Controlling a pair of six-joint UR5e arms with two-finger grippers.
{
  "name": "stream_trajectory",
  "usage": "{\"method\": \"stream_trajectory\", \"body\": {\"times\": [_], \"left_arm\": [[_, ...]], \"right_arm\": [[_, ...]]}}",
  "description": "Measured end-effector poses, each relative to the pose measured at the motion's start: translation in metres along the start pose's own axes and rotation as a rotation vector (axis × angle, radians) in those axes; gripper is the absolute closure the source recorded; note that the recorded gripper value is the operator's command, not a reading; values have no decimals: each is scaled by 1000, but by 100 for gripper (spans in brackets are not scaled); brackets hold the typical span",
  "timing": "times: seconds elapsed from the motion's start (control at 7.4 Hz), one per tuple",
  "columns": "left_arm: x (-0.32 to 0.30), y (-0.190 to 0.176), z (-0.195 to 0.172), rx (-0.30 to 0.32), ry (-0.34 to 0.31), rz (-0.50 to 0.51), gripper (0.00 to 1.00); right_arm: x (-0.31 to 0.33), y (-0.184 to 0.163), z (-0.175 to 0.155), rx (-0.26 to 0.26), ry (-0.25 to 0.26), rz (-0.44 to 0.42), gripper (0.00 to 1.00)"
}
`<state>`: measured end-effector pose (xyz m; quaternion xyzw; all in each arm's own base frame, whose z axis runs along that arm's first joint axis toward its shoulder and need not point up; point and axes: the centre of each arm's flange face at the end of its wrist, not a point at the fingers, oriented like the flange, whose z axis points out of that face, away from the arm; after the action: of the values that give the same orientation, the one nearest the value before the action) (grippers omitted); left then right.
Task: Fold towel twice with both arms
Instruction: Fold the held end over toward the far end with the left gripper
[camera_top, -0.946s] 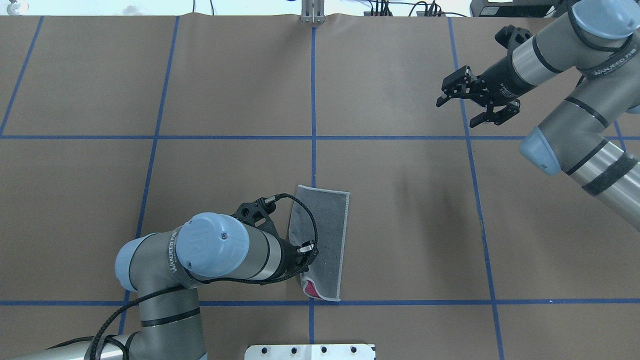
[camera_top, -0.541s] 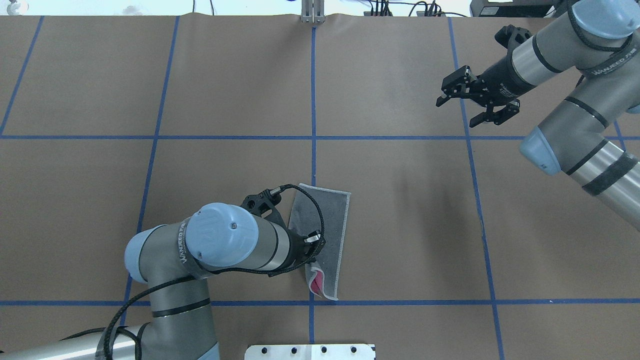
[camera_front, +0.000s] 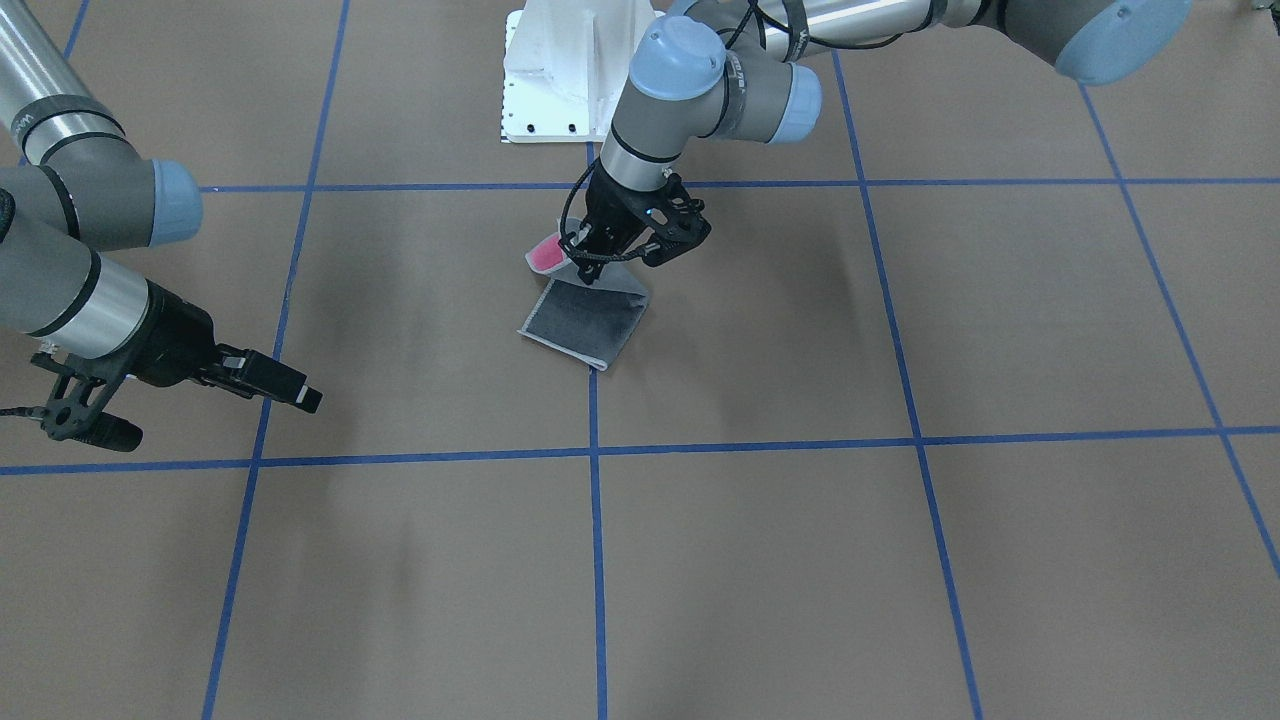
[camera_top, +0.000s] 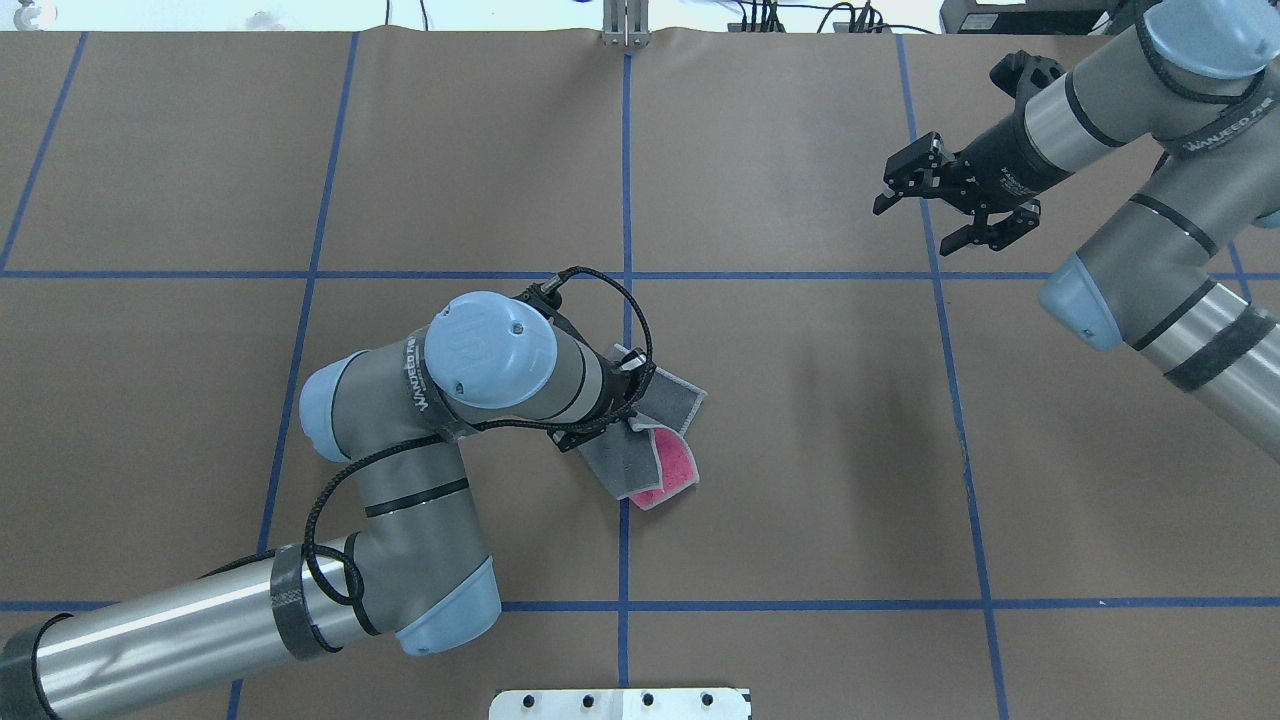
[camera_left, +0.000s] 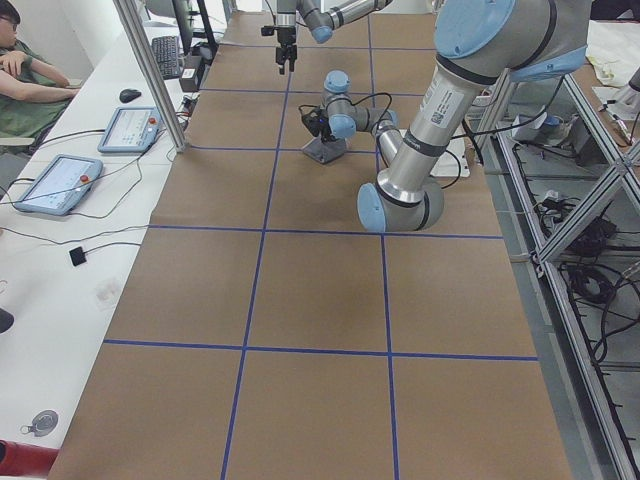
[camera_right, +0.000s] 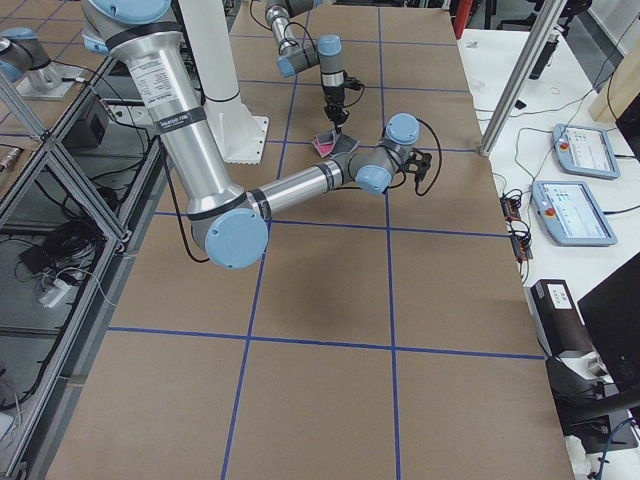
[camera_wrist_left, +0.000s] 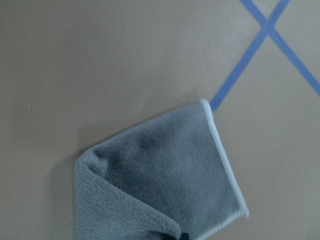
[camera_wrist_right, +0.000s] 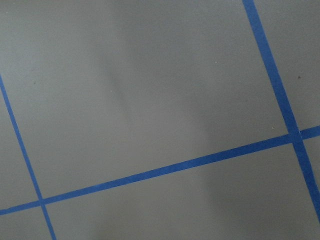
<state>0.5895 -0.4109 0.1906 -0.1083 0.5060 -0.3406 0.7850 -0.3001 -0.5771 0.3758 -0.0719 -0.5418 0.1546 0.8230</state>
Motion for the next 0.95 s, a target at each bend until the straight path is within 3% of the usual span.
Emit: {"method": "stream_trajectory", "body": {"times": [0.54, 0.95], "left_arm": [[0, -28, 26, 8, 40, -152, 100], [3, -42, 34, 19, 50, -181, 100]], "right_arm": [[-4, 1, -2, 1, -5, -1, 0], [-4, 1, -1, 0, -4, -2, 0]]}}
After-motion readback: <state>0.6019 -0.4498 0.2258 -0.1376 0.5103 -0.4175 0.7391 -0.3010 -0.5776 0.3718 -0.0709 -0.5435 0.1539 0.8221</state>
